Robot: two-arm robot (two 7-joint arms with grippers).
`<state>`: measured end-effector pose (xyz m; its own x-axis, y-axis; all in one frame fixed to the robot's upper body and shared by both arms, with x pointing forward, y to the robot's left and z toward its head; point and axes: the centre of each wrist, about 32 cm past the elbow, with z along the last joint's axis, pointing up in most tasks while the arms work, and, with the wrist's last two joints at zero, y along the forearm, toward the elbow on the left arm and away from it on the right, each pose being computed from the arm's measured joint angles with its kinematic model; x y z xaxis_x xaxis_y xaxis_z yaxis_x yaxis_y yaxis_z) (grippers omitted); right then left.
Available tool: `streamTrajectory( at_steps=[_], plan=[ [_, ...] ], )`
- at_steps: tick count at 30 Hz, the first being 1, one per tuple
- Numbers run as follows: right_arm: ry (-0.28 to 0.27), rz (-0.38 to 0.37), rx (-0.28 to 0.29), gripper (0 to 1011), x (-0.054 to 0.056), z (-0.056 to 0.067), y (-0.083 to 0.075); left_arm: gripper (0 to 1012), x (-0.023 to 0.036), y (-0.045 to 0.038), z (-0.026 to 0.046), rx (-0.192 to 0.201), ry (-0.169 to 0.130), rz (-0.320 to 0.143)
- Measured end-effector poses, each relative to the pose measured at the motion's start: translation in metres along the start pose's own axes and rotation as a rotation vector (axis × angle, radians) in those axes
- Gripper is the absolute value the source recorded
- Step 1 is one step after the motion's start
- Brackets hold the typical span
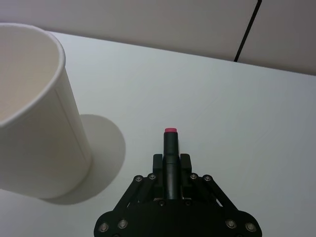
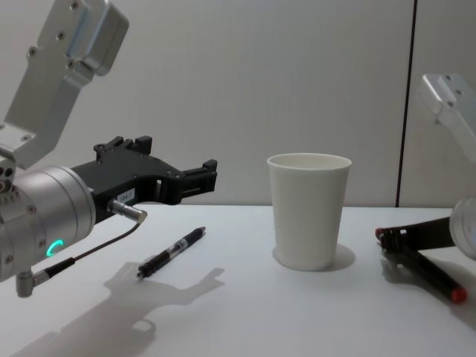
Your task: Place the pen into the pen holder.
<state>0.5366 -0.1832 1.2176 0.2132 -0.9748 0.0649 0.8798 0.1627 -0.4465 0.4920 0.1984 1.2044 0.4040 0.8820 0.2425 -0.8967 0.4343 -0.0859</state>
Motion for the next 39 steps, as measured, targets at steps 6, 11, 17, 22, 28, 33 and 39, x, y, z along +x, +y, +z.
streamTrajectory(
  at_steps=[6, 11, 17, 22, 28, 33, 39],
  plan=[
    [0.012, 0.006, 0.053, 193, -0.0003, 0.0008, 0.0006, 1003, 0.0000, 0.0000, 0.0000, 0.000, 0.000, 0.000],
    [0.027, 0.008, 0.117, 193, -0.0013, 0.0013, 0.0012, 1003, 0.0000, 0.0000, 0.0000, 0.000, 0.000, 0.000],
    [0.043, 0.008, 0.190, 193, -0.0024, 0.0018, 0.0017, 1003, 0.0000, 0.0000, 0.0000, 0.000, 0.000, 0.000],
    [0.060, 0.007, 0.271, 193, -0.0034, 0.0027, 0.0018, 1003, 0.0000, 0.0000, 0.0000, 0.000, 0.000, 0.000],
    [0.077, 0.005, 0.354, 193, -0.0042, 0.0039, 0.0017, 1003, 0.0000, 0.0000, 0.0000, 0.000, 0.000, 0.000],
    [0.094, 0.003, 0.445, 193, -0.0053, 0.0053, 0.0019, 1004, 0.0000, 0.0000, 0.0000, 0.000, 0.000, 0.000],
    [0.113, 0.001, 0.545, 193, -0.0065, 0.0071, 0.0024, 1003, 0.0000, 0.0000, 0.0000, 0.000, 0.000, 0.000]
  ],
)
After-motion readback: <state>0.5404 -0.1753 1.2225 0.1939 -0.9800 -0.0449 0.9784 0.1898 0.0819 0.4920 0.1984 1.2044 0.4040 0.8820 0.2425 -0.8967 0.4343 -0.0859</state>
